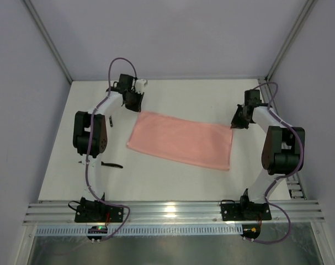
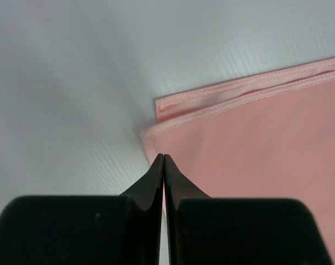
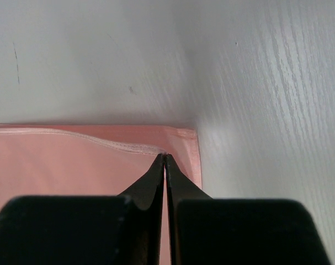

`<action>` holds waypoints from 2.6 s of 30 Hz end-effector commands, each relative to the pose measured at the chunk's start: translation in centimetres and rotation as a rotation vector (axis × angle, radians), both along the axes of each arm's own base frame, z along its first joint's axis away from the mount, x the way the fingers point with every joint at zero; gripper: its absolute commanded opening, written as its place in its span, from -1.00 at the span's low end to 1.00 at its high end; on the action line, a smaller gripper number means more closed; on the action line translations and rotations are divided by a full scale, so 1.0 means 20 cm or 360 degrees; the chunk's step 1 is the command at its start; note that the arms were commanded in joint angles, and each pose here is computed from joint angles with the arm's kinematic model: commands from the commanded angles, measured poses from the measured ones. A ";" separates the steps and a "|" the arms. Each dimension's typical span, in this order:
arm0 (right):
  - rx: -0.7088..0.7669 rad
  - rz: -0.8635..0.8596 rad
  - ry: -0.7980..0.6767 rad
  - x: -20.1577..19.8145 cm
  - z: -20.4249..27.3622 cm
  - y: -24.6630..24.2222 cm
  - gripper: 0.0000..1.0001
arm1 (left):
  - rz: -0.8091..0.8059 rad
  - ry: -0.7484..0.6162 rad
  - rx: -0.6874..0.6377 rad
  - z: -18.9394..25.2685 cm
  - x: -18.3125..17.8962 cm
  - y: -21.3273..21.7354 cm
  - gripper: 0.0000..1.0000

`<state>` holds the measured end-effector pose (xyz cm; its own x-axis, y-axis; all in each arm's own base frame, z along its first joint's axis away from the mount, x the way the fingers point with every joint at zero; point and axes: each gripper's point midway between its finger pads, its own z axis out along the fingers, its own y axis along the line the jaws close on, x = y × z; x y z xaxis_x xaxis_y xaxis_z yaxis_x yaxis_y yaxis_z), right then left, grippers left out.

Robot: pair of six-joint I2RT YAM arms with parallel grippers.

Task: Fold the napkin into a case and place the utensils inside
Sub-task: Smooth out the rectangle-folded napkin at the center of the board.

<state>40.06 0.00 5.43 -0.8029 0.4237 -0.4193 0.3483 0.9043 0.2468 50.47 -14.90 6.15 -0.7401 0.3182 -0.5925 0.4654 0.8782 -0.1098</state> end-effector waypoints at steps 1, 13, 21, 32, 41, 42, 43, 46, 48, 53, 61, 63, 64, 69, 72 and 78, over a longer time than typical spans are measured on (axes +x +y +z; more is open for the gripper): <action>-0.0038 -0.0073 -0.0062 -0.04 0.12 -0.04 -0.93 | -0.0077 -0.0134 -0.0093 0.24 -0.02 -0.10 -1.00; 0.0038 -0.0184 0.0245 -0.07 -0.29 -0.11 -0.93 | -0.0045 -0.0016 0.0065 -0.05 0.04 -0.10 -1.00; 0.0041 -0.0096 0.0224 0.03 -0.29 -0.11 -0.92 | 0.0013 -0.0176 0.0095 0.14 0.15 -0.08 -0.62; 0.0037 0.0007 0.0180 0.11 -0.25 -0.11 -0.93 | -0.0175 0.0021 0.0079 -0.04 0.18 -0.22 -0.51; 0.0040 0.0016 0.0193 0.10 -0.28 -0.11 -0.92 | -0.0281 0.0015 0.0169 -0.09 0.11 -0.16 -0.53; 0.0040 0.0019 0.0186 0.10 -0.27 -0.11 -0.92 | -0.0271 0.0029 0.0189 -0.11 0.11 -0.15 -0.52; 0.0041 0.0017 0.0188 0.10 -0.28 -0.11 -0.92 | -0.0263 0.0030 0.0199 -0.12 0.11 -0.14 -0.53; 0.0036 0.0020 0.0179 0.10 -0.27 -0.11 -0.92 | -0.0238 0.0035 0.0219 -0.15 0.12 -0.13 -0.53; 0.0036 0.0023 0.0173 0.10 -0.26 -0.11 -0.93 | -0.0248 0.0041 0.0218 -0.16 0.12 -0.13 -0.53; 0.0032 0.0023 0.0144 0.12 -0.22 -0.11 -0.93 | -0.0321 0.0118 0.0210 -0.19 0.06 -0.14 -0.53; 0.0032 0.0020 0.0113 0.14 -0.18 -0.11 -0.93 | -0.0305 0.0111 0.0203 -0.20 0.06 -0.14 -1.00; 0.0036 0.0018 0.0093 0.13 -0.15 -0.11 -0.92 | -0.0237 0.0098 0.0235 -0.20 0.09 -0.10 -1.00; 0.0031 0.0012 0.0077 0.13 -0.13 -0.11 -0.93 | -0.0213 0.0086 0.0230 -0.20 0.10 -0.08 -1.00; 0.0041 0.0018 0.0029 0.09 -0.06 -0.09 -0.93 | -0.0135 0.0104 0.0222 -0.20 0.11 -0.03 -1.00; 0.0058 0.0025 0.0015 0.07 -0.04 -0.08 -0.92 | -0.0132 0.0091 0.0222 -0.19 0.10 -0.02 -1.00; 0.0064 0.0039 -0.0004 0.07 0.01 -0.07 -0.93 | -0.0140 0.0087 0.0197 -0.18 0.09 -0.04 -1.00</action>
<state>41.01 -1.65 2.89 -0.8279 0.4366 -0.3522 0.3590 0.8948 0.2653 52.64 -16.82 2.46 -0.7182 0.4614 -0.5208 0.5601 0.8275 -0.0393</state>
